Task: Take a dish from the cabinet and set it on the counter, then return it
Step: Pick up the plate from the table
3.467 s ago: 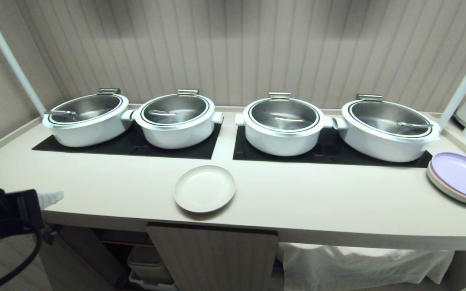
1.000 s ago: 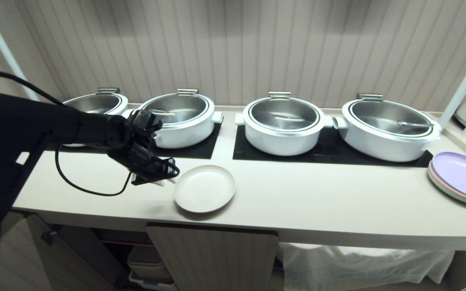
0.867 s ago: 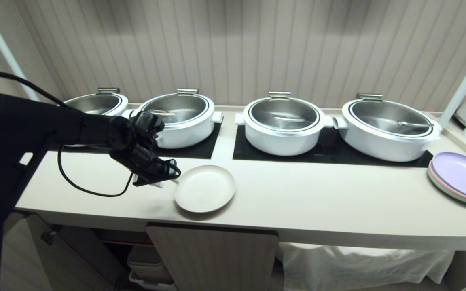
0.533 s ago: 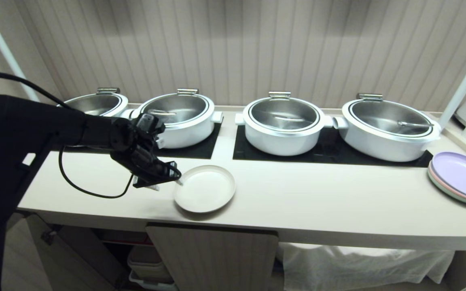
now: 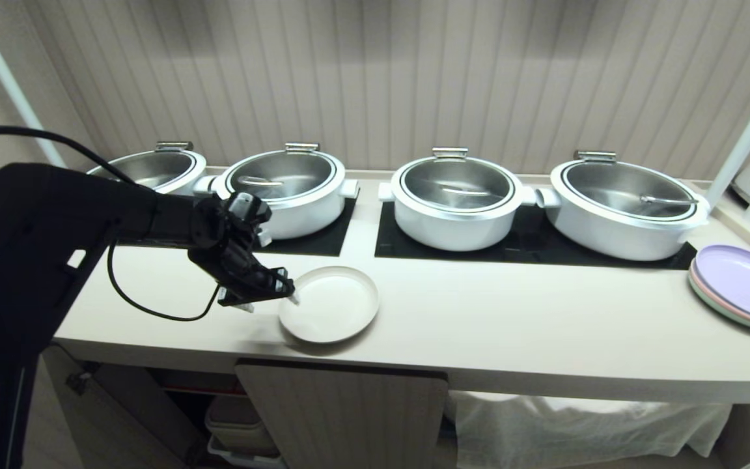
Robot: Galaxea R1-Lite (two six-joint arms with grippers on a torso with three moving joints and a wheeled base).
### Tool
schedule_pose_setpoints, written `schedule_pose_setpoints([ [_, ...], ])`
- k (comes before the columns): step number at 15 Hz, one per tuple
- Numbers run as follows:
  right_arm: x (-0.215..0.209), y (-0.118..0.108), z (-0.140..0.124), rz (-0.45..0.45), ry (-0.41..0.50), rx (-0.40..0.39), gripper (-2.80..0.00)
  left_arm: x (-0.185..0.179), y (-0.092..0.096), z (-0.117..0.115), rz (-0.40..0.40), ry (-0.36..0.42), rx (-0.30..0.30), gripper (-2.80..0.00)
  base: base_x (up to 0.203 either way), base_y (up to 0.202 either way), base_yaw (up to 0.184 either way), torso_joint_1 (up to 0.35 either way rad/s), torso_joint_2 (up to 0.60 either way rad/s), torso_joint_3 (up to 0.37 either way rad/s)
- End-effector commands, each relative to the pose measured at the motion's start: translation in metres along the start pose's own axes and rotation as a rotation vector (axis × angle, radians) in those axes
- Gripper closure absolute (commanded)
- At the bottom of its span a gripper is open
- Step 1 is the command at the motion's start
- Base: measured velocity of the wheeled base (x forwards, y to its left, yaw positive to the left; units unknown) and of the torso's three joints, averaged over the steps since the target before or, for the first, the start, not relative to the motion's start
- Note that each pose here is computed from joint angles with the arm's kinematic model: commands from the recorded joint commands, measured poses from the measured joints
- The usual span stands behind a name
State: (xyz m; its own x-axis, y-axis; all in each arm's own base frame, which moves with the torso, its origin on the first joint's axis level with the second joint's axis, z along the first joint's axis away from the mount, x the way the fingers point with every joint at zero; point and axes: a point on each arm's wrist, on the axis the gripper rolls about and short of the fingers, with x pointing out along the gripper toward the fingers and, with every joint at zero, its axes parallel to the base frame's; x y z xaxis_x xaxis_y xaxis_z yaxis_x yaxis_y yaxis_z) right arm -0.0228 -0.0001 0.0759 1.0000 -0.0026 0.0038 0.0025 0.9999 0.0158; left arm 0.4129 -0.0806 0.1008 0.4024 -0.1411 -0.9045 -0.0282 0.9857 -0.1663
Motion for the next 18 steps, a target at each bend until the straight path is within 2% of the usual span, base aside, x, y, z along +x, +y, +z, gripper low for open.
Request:
schedule_pose_setpoints([
  [1, 0.000, 0.000, 0.000, -0.001, 0.001, 0.000, 0.00, 0.013, 0.001, 0.002, 0.014, 0.014, -0.002, -2.80, 0.000, 0.000, 0.000, 0.000, 0.00, 0.000],
  [11, 0.000, 0.000, 0.000, -0.001, 0.001, 0.000, 0.00, 0.047, -0.007, 0.015, 0.022, 0.004, 0.014, -2.80, 0.000, 0.000, 0.000, 0.000, 0.00, 0.000],
  [14, 0.000, 0.000, 0.000, -0.001, 0.001, 0.000, 0.00, 0.048, -0.007, 0.017, 0.020, -0.003, 0.059, -2.80, 0.000, 0.000, 0.000, 0.000, 0.00, 0.000],
  [18, 0.000, 0.000, 0.000, -0.001, 0.001, 0.000, 0.00, 0.048, -0.009, 0.019, 0.018, -0.008, 0.068, -2.80, 0.000, 0.000, 0.000, 0.000, 0.00, 0.000],
])
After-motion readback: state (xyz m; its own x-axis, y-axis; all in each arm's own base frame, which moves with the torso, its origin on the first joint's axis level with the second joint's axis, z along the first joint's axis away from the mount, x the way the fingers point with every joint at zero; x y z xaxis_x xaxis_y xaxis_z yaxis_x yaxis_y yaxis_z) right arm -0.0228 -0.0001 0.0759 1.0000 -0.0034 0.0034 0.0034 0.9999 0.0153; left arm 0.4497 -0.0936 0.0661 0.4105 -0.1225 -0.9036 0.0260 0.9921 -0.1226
